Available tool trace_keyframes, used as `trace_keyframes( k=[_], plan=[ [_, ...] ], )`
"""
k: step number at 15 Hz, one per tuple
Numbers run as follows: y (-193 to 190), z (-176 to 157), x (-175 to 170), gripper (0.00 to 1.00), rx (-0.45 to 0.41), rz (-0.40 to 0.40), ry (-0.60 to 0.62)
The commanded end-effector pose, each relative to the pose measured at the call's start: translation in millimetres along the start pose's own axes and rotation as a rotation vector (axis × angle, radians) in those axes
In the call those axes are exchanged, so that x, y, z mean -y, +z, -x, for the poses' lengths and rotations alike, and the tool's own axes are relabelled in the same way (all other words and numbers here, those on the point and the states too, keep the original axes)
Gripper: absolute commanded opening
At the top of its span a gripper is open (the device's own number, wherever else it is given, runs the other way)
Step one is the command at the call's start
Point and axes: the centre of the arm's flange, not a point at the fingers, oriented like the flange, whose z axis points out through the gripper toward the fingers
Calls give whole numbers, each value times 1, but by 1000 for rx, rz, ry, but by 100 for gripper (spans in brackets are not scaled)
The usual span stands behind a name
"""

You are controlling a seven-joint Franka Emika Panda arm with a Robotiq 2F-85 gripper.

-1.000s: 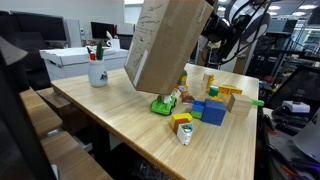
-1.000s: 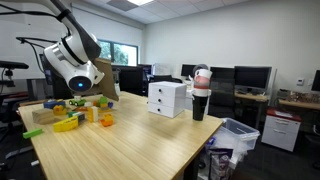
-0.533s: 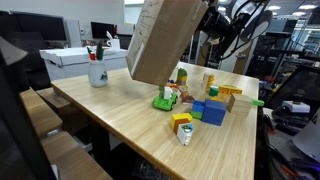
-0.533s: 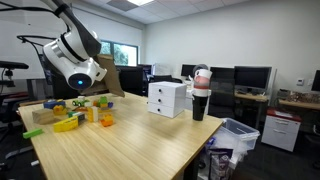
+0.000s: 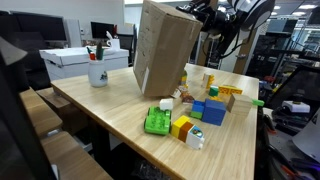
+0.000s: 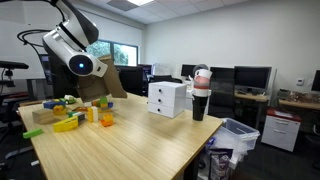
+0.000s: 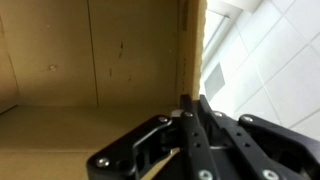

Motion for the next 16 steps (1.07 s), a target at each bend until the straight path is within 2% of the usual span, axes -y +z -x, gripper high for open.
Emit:
trace_keyframes(
  k=[1,2,8,16],
  plan=[
    [24,-5,19,4,129,159,-1],
    [36,-9,26,4,204,233,-21],
    [51,-16,43,4,383,376,-77],
    [91,-18,69,4,437,612,-128]
  ],
)
